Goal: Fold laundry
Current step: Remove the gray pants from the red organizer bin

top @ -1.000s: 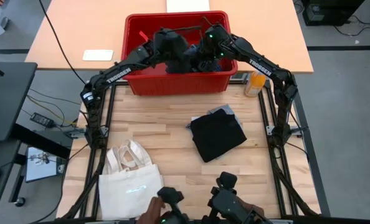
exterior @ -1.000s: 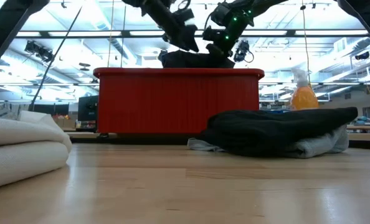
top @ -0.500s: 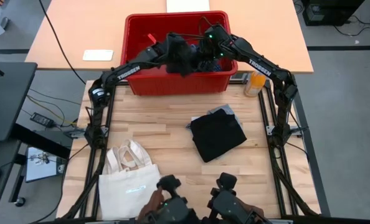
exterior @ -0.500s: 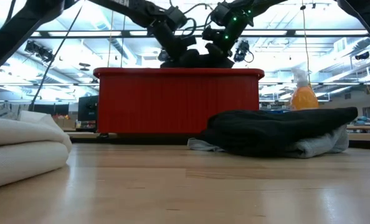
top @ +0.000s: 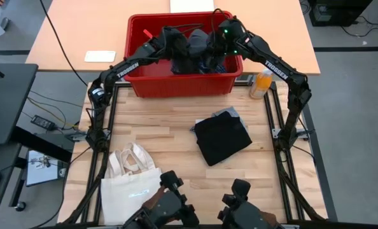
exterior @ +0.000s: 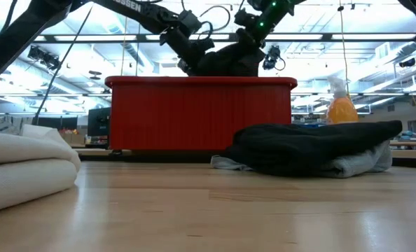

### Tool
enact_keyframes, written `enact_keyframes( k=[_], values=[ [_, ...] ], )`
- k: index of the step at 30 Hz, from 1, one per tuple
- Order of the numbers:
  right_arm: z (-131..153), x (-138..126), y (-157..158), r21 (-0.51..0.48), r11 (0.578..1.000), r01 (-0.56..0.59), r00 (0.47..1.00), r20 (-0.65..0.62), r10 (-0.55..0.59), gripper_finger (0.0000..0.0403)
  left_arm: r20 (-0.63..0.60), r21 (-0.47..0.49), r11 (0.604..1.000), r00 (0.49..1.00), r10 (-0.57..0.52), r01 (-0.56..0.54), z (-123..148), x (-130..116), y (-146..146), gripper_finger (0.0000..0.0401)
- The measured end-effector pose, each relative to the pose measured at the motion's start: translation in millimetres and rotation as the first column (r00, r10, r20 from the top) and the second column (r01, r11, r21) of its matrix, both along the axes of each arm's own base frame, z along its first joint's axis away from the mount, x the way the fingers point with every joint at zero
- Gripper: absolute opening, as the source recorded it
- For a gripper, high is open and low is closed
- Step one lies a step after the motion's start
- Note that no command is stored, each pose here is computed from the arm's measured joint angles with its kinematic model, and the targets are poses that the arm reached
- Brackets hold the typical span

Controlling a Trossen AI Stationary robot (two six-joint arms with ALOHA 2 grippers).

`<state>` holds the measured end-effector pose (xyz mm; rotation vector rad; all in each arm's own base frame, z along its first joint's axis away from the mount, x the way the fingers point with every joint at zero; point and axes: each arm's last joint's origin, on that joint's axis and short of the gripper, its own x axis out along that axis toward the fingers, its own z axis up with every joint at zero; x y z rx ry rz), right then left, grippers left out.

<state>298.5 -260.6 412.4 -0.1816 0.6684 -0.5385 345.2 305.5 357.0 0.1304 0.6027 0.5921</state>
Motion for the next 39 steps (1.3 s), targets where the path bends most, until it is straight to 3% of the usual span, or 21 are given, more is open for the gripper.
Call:
enact_keyframes(
  k=[4,7,9,15,20,25,32,39],
  values=[
    [7,-5,5,-0.004,1.0,-0.012,1.0,0.005,0.012,0.0073,-0.003,0.095,0.994,0.999,-0.052,0.052,6,6,-4,0.0182],
    [7,-11,9,-0.007,1.0,-0.01,0.999,-0.045,0.01,0.0073,-0.025,0.111,0.99,0.997,-0.079,0.082,8,8,-10,0.007],
    [8,-15,12,-0.004,1.0,-0.007,0.997,-0.083,0.006,0.0073,-0.02,0.123,0.989,0.996,-0.085,0.087,15,6,-15,0.0025],
    [19,-27,29,0.043,0.998,-0.046,0.996,-0.081,0.049,0.0073,0.022,0.218,0.968,0.991,-0.135,0.127,55,-5,-45,0.0037],
    [36,-36,51,0.02,0.997,-0.075,0.996,-0.049,0.076,0.0073,0.021,0.263,0.947,0.981,-0.195,0.183,74,-5,-73,0.0028],
    [48,-53,74,0.027,0.991,-0.129,0.988,-0.08,0.131,0.008,-0.025,0.204,0.942,0.963,-0.267,0.267,77,-1,-107,0.0033],
    [30,-59,95,0.203,0.944,-0.26,0.926,-0.224,0.303,0.008,-0.078,0.077,0.93,0.932,-0.354,0.359,67,13,-150,0.0032],
    [15,-53,122,0.232,0.947,-0.224,0.873,-0.385,0.301,0.008,-0.112,0.02,0.902,0.897,-0.428,0.432,60,25,-187,0.0032]
  ],
)
